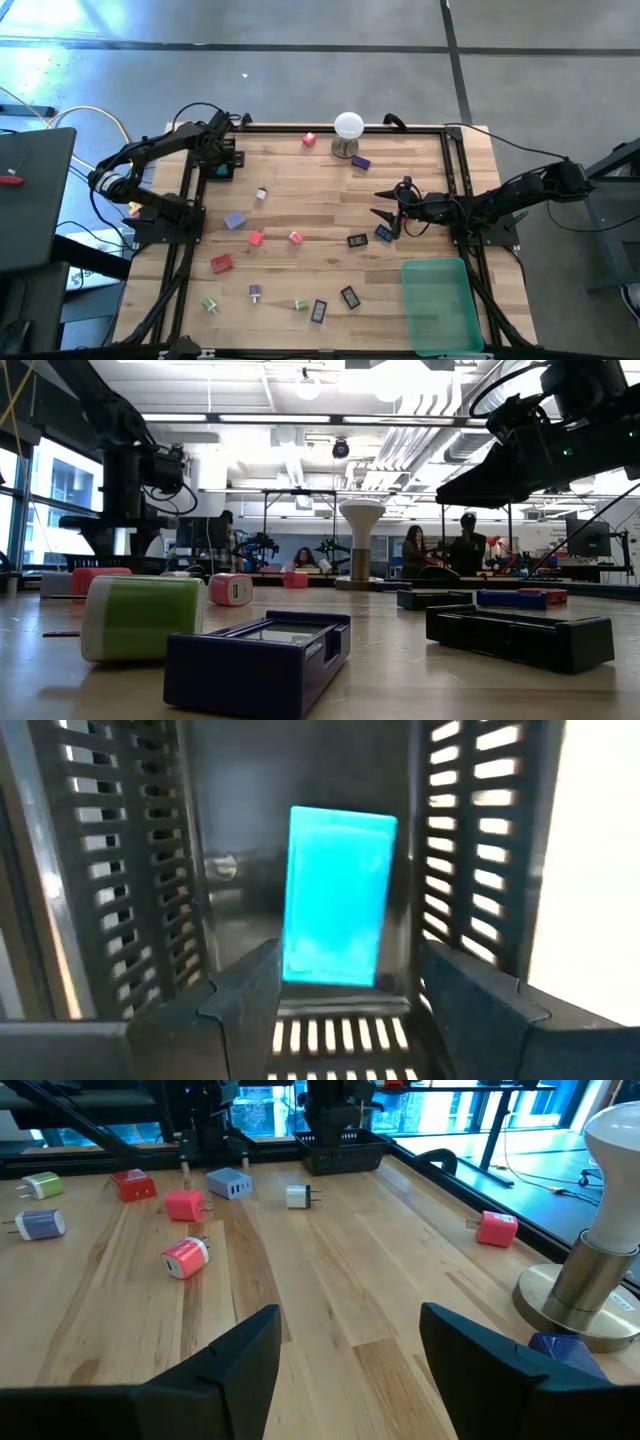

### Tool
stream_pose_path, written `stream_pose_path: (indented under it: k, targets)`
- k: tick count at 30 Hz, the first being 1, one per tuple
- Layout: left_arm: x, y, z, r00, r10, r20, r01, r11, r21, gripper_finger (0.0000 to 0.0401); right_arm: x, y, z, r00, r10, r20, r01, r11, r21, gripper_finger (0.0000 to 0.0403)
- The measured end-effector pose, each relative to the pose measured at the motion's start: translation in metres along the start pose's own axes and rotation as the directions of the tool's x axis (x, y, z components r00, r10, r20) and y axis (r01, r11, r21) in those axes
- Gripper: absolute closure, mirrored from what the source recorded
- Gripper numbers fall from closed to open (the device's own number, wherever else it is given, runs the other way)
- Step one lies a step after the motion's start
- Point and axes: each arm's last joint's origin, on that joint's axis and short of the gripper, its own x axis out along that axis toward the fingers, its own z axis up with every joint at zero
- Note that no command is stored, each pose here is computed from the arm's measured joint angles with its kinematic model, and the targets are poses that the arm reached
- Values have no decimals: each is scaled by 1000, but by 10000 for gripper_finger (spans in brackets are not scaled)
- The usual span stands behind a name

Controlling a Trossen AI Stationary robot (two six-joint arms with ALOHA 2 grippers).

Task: Pick & Place Office items
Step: Put the white charger adapter into the green bin

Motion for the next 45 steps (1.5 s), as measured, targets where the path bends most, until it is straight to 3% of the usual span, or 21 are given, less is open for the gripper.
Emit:
stream_pose_path:
  k: [6,14,24,30,35,39,45]
  targets:
    - [-26,-1,2,999,-54,7,54,999,2,170,0,0,0,1000,0,0,0,1000,0,176]
    - [-65,0,-10,955,-293,40,292,956,30,170,0,0,0,1000,0,0,0,1000,0,176]
    - [-93,-23,-44,891,-450,56,424,870,253,170,0,0,0,1000,0,0,0,1000,0,176]
    - [-95,-48,-62,874,-484,28,435,808,397,170,0,0,2,1000,5,19,-5,1000,9,176]
    - [-93,-65,-78,879,-476,-1,415,764,493,170,0,3,3,996,84,26,-84,996,12,176]
    - [-92,-73,-89,885,-465,-20,400,739,542,170,0,5,3,988,156,20,-156,988,8,176]
    - [-94,-80,-111,888,-453,-83,415,710,569,170,-1,6,3,983,185,16,-185,983,9,176]
